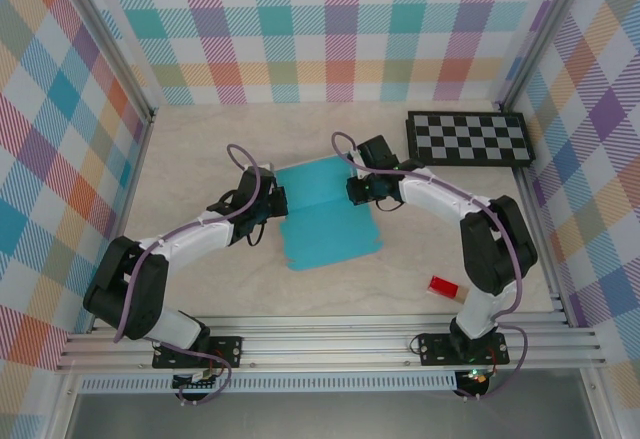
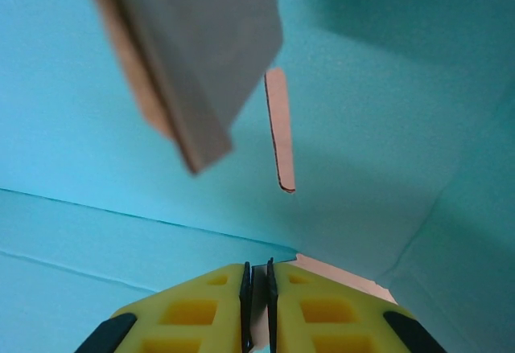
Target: Fold the paper box
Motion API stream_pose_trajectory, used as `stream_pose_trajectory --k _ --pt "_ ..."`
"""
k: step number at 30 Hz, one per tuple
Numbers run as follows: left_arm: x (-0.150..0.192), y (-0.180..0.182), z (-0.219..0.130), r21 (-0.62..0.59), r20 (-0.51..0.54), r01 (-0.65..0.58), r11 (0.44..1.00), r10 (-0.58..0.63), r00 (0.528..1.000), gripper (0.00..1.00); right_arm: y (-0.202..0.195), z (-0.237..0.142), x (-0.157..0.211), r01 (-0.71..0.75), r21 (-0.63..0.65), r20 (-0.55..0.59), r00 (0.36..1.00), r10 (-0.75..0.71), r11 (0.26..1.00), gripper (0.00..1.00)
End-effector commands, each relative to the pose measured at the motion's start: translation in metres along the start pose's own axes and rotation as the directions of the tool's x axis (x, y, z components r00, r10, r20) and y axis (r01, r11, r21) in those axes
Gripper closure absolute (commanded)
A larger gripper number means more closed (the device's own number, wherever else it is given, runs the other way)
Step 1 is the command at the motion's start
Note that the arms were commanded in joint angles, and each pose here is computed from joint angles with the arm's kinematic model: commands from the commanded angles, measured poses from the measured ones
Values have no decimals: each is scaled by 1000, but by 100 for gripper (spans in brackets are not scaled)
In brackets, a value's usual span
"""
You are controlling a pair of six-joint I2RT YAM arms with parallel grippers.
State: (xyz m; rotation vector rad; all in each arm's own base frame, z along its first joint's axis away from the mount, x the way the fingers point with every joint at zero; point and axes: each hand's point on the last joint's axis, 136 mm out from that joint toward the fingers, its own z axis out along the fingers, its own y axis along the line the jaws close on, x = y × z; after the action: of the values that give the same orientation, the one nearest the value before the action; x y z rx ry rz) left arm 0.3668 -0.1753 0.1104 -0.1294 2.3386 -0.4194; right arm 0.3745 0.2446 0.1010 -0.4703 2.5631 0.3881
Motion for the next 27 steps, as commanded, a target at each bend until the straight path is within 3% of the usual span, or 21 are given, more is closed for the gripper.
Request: stream_pose_trajectory --k 1,12,22,27 --pt "-16 -13 -5 48 32 28 998 -30 999 100 1 6 8 21 4 -31 999 -21 1000 85" --pt "-10 -13 -1 57 27 45 997 -47 999 100 4 23 26 -106 -36 -32 994 105 994 78" --pt "-2 -12 3 52 8 44 998 -45 999 100 13 31 20 -215 -98 5 976 216 972 75" --pt "7 -2 10 -10 -2 -7 1000 7 1000 100 12 32 19 -246 -90 16 968 248 965 74"
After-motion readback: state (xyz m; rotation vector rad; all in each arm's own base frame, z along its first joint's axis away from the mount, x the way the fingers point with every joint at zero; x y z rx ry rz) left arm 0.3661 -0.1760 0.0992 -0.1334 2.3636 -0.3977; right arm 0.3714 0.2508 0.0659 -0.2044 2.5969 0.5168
